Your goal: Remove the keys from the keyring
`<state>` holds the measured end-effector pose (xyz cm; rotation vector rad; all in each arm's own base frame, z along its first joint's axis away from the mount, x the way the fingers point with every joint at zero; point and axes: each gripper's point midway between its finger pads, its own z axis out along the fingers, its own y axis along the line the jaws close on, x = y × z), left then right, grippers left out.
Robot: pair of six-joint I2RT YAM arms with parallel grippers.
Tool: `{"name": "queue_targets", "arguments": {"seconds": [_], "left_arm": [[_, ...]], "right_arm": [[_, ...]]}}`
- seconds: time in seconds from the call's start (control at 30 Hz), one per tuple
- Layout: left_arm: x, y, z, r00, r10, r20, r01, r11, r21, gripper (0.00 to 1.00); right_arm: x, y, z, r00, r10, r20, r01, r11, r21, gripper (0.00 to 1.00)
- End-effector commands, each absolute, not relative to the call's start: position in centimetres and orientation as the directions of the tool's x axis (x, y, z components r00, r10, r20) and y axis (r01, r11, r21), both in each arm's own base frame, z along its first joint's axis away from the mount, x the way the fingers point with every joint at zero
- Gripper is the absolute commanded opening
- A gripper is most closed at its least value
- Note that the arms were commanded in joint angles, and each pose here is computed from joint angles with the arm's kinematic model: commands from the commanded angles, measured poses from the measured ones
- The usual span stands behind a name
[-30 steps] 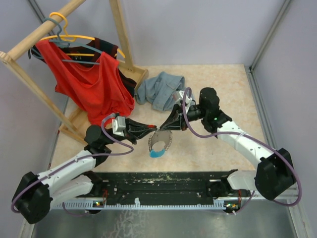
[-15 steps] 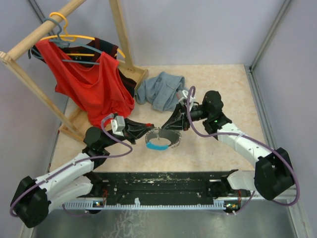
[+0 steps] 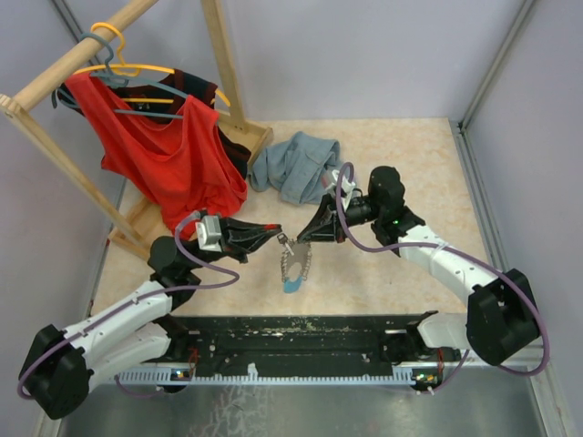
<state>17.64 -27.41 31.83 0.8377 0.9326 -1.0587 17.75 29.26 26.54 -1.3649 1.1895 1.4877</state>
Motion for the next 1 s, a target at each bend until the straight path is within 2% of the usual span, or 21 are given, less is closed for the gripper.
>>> {"name": "queue_targets", "arguments": {"seconds": [0.0,0.2,0.33,0.53,0.6,0.77,0.87,0.97], "left_arm": [[17.8,-26.2,34.5,0.281,-0.391,-0.876,0.93,0.335,0.148,0.0],[17.7,-25.1,35.9,0.308,-0.441,-0.843,0.915,0.381,0.135,0.0],[19.1,-24.9,35.0,0.282,-0.427,-0.859,0.9,0.428,0.083,0.0],[22.7,-24.9,30.2,0.096,-0.42,-0.902,0.854,0.5,-0.142,0.02],[23.9,-25.2,28.4,0.002,-0.436,-0.9,0.836,0.494,-0.238,0.03],[27.0,-27.1,25.4,-0.138,-0.427,-0.894,0.808,0.473,-0.351,0.03],[30.6,-27.1,22.0,-0.243,-0.406,-0.881,0.682,0.574,-0.453,0.03],[33.6,-25.1,19.2,-0.341,-0.469,-0.814,0.473,0.663,-0.58,0.03]], "right_arm": [[18.1,29.3,28.9,-0.016,0.003,-1.0,-0.962,-0.274,0.014,0.0],[18.8,29.4,28.3,-0.01,-0.023,-1.0,-0.97,-0.243,0.016,0.0],[19.6,29.3,27.7,0.015,-0.068,-0.998,-0.978,-0.206,-0.001,0.0],[21.0,28.4,28.1,0.052,-0.107,-0.993,-0.99,-0.137,-0.037,0.0],[21.5,27.8,28.4,0.058,-0.111,-0.992,-0.992,-0.115,-0.045,0.0],[22.8,26.2,29.5,0.064,-0.11,-0.992,-0.997,-0.05,-0.059,0.0],[23.5,25.2,29.8,0.066,-0.109,-0.992,-0.998,-0.012,-0.065,0.0],[23.8,24.8,30.0,0.065,-0.106,-0.992,-0.998,0.002,-0.065,0.0]]}}
